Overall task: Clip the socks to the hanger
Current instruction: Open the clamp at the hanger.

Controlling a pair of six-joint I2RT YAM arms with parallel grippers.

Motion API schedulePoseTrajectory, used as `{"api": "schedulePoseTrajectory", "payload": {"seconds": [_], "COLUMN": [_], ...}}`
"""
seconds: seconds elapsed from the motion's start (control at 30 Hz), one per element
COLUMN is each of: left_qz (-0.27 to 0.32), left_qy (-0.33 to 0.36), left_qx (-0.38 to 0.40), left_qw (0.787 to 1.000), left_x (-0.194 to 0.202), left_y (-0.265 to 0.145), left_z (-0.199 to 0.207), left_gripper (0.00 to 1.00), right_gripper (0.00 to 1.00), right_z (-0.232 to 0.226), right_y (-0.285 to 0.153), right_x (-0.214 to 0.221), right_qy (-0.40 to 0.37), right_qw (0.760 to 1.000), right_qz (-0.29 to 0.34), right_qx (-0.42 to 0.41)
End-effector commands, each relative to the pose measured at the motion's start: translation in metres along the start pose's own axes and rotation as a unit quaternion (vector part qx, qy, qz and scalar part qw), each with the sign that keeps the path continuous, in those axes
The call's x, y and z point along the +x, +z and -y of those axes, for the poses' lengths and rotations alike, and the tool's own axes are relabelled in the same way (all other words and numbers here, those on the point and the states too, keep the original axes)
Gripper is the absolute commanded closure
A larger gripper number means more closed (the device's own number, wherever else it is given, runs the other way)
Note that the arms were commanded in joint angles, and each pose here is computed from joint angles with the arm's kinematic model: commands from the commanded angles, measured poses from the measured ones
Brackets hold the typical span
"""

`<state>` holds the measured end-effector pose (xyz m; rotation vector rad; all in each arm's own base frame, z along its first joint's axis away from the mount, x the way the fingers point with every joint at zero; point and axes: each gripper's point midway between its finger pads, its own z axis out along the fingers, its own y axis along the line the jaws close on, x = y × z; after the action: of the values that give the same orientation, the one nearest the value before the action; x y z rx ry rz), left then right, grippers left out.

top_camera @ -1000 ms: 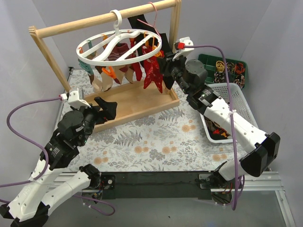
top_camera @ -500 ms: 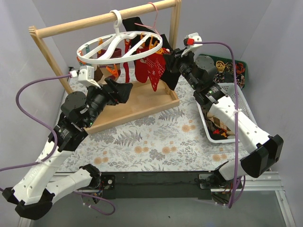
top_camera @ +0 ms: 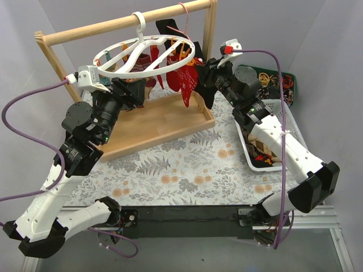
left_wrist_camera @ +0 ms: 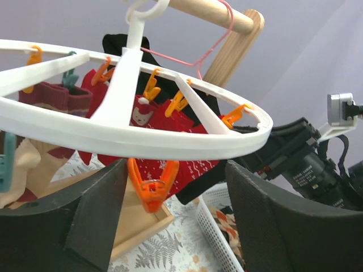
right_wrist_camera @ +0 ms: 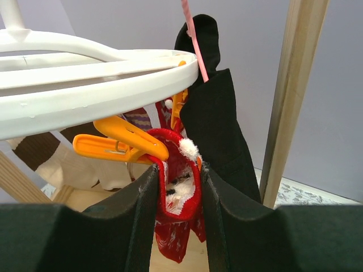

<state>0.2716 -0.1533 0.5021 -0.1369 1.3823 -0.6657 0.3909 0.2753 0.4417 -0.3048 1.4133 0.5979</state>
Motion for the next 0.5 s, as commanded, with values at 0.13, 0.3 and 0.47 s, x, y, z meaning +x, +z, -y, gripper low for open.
{"api": "schedulePoseTrajectory", "payload": {"seconds": [0.13, 0.3, 0.47], "left_qz": [0.025, 0.01, 0.003], "left_qy": [0.037, 0.036, 0.039], "left_qx": [-0.046, -0.045, -0.036], "left_qw": [0.998, 0.998, 0.999], "left_x": [-0.015, -0.006, -0.002], "left_y": [0.004, 0.008, 0.012], "left_z": [-0.016, -0.015, -0.011], "left_gripper": [0.47, 0.55, 0.65], "right_gripper": [0.6, 0.6, 0.6], "right_z": [0.001, 0.002, 0.003], "right_y": [-0.008, -0.01, -0.014], "right_x": [-0.029, -0.027, -0.026], "right_qy": [0.003, 0.003, 0.001], "right_qw": [0.999, 0.999, 0.999], "right_qz": [0.038, 0.037, 0.034], "right_qx": [-0.001, -0.001, 0.0]}}
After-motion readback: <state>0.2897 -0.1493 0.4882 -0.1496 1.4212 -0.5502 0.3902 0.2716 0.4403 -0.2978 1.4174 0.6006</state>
